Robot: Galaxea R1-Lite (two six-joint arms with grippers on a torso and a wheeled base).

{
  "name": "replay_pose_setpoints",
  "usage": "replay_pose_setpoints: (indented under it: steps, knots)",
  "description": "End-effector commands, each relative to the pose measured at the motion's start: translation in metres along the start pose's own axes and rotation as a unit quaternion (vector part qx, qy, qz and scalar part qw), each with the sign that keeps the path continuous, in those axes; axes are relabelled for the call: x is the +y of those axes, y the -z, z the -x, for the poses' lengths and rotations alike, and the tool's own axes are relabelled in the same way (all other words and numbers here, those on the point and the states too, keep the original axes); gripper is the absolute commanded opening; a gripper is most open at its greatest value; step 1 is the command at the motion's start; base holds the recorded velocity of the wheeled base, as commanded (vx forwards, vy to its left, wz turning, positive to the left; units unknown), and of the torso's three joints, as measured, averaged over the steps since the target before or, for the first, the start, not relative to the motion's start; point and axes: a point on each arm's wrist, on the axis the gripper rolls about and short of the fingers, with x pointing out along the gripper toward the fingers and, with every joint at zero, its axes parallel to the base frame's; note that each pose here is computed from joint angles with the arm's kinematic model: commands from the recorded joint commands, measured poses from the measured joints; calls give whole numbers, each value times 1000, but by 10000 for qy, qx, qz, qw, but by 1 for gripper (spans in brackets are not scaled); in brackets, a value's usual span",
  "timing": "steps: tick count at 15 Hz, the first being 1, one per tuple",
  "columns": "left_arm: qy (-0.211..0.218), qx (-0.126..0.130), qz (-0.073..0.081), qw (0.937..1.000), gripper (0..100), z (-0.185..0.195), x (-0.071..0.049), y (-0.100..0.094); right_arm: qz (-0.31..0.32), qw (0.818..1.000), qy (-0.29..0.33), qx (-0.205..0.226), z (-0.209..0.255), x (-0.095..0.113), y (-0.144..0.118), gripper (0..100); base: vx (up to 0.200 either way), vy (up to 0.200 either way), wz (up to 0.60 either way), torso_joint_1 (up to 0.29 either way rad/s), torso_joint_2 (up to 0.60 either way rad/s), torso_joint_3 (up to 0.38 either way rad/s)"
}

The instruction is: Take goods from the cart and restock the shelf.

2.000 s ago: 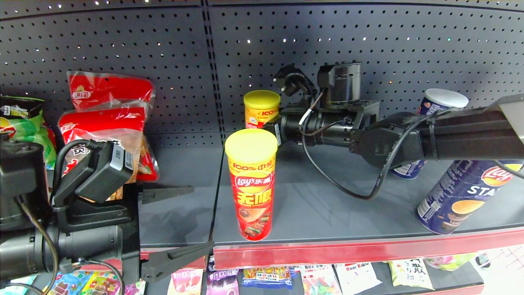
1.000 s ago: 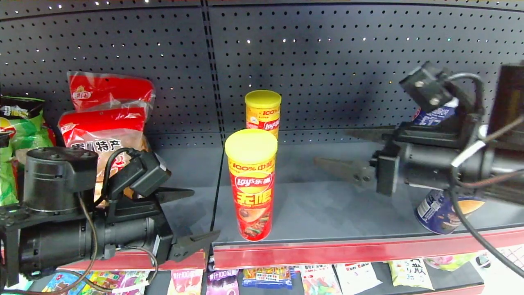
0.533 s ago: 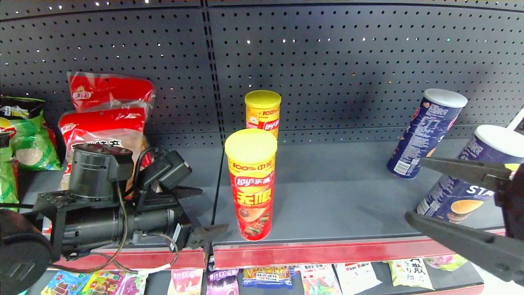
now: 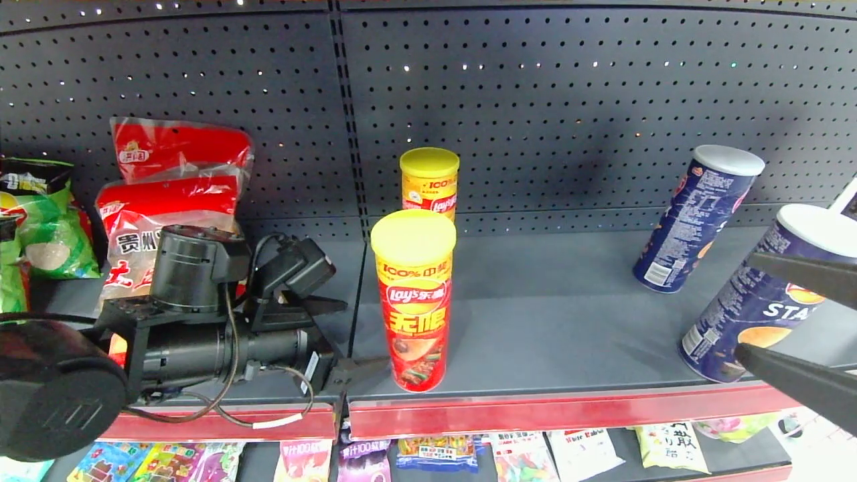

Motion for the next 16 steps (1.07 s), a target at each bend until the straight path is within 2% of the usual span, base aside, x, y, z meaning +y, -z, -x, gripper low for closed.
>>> replay_pose_setpoints:
  steps: [1, 16]
  knots:
    - [11, 26, 10, 10000, 100, -4, 2, 0, 4, 10000, 3, -1, 0, 0, 0, 100, 0, 0, 0, 0, 0, 0]
    - [15, -17, -11, 10000, 100, -7, 3, -3, -7, 10000, 10, 15, 0, 0, 1, 100, 0, 0, 0, 0, 0, 0]
